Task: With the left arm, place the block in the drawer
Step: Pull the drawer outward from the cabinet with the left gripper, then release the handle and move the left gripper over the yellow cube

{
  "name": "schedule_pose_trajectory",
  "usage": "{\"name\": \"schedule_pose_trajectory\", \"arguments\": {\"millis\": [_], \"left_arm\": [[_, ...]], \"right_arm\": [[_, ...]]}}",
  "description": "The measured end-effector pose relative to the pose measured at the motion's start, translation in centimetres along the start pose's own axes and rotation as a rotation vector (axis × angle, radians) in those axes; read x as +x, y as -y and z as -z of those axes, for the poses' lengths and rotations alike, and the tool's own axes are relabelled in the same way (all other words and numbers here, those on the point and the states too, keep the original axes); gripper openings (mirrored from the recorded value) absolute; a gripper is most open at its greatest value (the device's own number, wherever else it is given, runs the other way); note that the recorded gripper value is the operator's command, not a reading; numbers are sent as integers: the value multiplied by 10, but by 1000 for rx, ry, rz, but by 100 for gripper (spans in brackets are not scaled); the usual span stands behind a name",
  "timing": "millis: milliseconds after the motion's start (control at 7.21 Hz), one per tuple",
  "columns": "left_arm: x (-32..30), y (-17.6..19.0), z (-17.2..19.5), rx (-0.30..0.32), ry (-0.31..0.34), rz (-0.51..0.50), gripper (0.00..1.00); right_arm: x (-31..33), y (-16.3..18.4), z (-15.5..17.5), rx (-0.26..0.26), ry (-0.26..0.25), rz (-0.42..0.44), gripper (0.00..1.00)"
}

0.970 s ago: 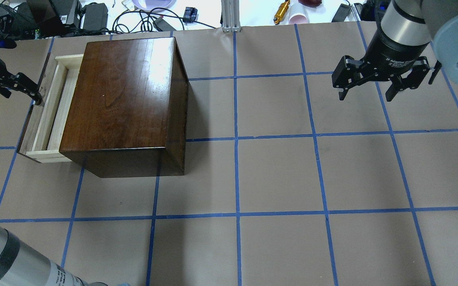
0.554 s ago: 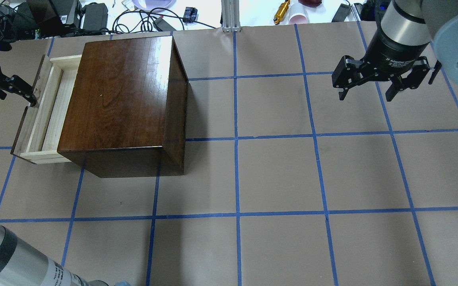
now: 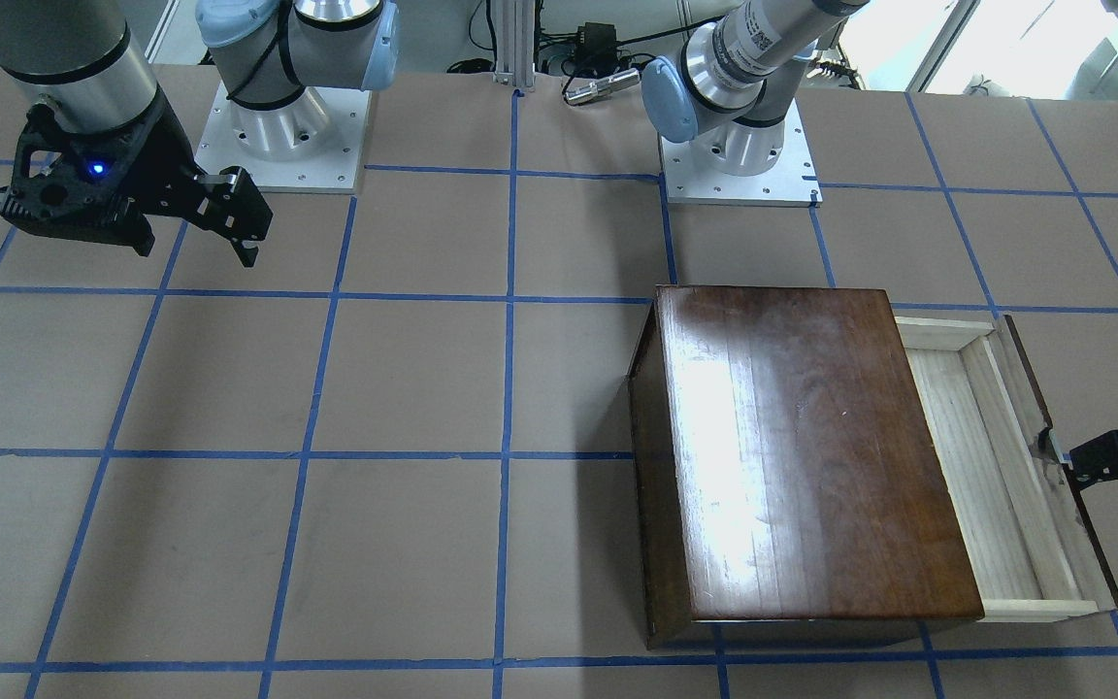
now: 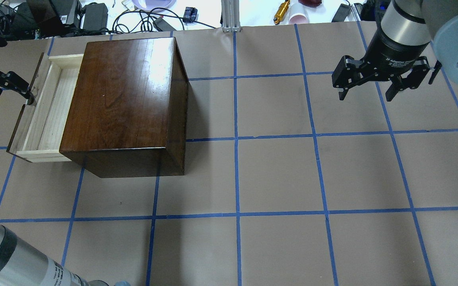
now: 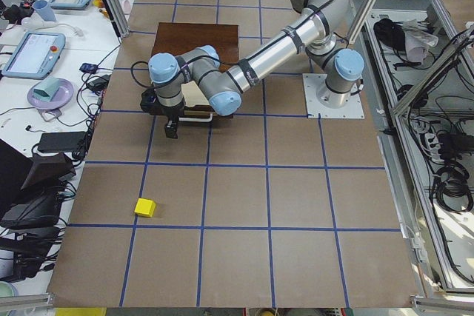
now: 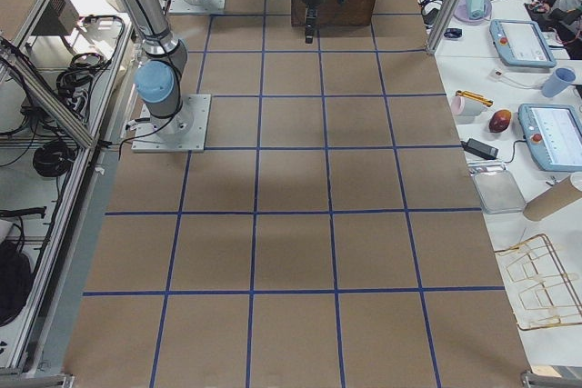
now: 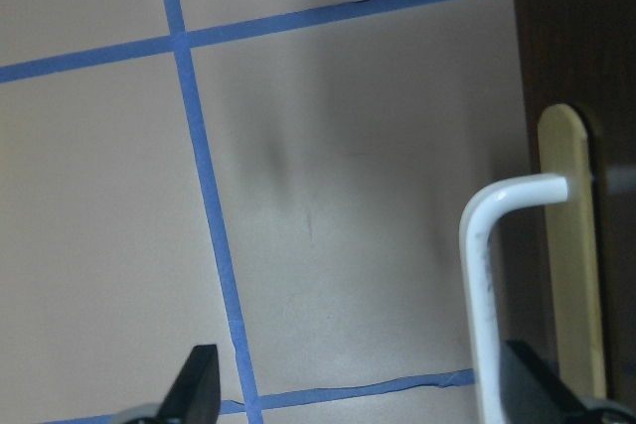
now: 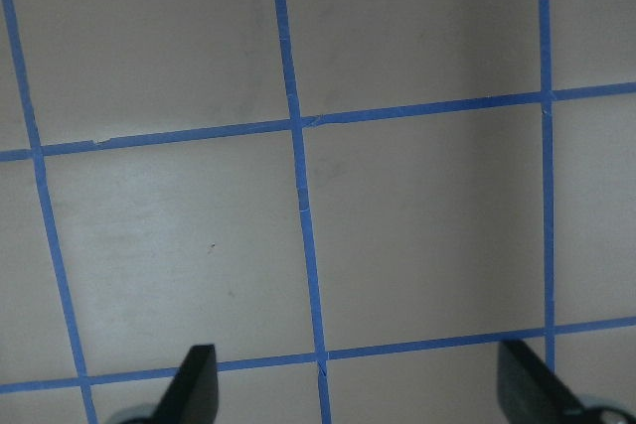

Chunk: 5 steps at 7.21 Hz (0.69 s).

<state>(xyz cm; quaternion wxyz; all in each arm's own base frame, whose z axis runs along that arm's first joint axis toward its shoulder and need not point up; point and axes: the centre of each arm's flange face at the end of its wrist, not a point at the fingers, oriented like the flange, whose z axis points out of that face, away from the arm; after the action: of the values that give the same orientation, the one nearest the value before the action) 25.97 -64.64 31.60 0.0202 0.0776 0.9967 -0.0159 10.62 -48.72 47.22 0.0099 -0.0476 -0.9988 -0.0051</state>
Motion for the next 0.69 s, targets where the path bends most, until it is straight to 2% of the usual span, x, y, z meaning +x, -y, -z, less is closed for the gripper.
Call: {"name": "schedule_pose_trajectory", "arguments": {"millis": [416,693], "left_arm": [[1,-5,23,12,8,6,100],[-25,-11,46,34,30,33,100]], "right_arm": [[0,0,0,0,0,0,100],[0,0,0,0,0,0,100]]}}
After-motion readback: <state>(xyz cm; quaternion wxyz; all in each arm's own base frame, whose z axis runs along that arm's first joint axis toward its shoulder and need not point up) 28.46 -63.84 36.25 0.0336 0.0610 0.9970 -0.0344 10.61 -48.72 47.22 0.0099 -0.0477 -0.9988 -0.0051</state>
